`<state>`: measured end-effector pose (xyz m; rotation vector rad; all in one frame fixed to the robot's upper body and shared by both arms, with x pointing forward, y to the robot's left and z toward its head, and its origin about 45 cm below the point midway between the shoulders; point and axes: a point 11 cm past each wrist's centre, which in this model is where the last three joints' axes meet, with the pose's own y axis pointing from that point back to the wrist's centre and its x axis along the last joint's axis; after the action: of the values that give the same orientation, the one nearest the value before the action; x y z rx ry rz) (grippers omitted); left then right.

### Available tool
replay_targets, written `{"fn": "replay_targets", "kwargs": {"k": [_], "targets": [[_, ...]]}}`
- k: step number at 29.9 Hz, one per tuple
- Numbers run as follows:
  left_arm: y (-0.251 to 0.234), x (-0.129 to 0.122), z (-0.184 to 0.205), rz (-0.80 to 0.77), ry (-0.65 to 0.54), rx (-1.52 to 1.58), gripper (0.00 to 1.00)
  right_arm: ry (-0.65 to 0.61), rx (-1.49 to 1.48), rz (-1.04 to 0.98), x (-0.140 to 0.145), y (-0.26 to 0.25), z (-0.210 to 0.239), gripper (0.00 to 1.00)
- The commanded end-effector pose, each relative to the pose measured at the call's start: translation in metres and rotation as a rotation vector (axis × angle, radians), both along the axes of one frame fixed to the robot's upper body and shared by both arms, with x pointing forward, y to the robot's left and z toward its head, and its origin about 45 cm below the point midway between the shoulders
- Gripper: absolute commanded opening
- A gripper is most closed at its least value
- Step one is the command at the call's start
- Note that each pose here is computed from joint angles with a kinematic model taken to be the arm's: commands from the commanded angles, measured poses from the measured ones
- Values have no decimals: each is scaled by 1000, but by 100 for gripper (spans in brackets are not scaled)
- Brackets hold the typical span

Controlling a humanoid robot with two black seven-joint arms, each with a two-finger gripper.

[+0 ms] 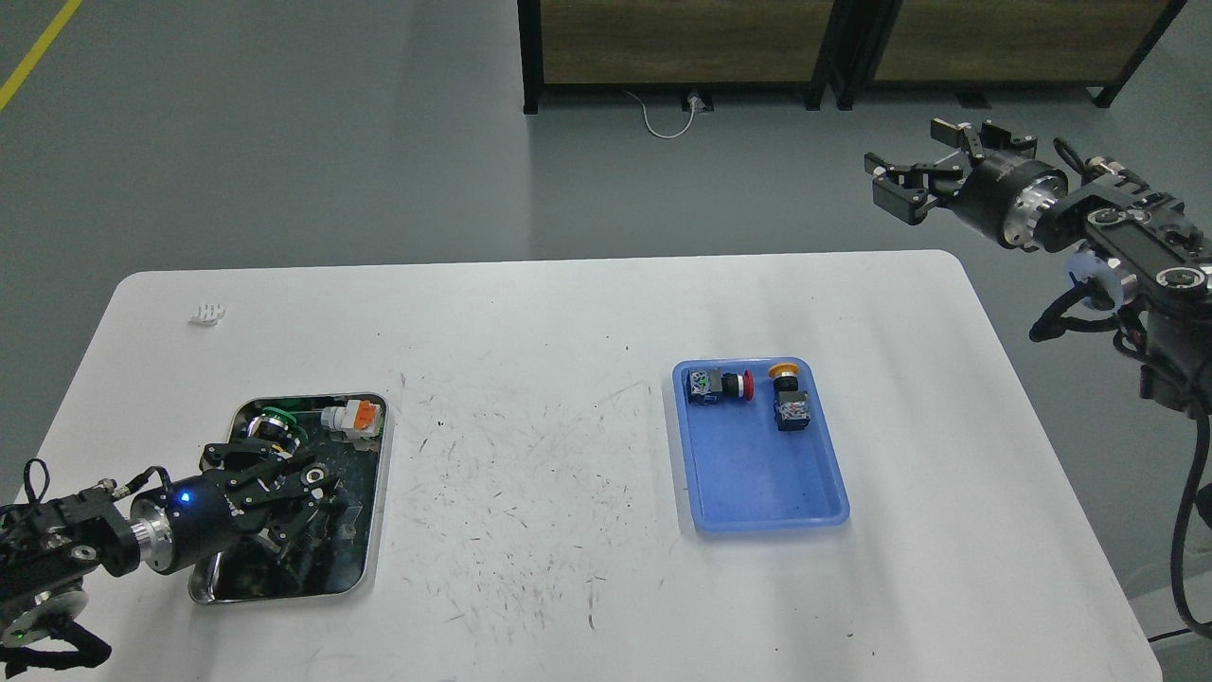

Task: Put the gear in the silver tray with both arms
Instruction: 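Carry the gear with the left gripper into the silver tray, then open the left gripper and lift it away from the silver tray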

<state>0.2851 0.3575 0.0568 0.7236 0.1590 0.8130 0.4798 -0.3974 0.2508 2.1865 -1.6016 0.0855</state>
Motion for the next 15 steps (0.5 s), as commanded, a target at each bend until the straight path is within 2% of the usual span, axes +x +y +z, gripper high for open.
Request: {"fn": "replay_targets", "kwargs": {"k": [1,3,11,15], "targets": [[-1,-1,-3,5,3,-3,37,2,10,14,2,10,-3,87],[0,0,-4,14,-1,-1,43,2,10,12,3,10,-3,87],[-3,1,-4,27,-1,-13,55,-1,8,7,4,10,-2,87],[-4,16,7,72,-36,-48,70,-10,6,-9,4,6,0,88]]}}
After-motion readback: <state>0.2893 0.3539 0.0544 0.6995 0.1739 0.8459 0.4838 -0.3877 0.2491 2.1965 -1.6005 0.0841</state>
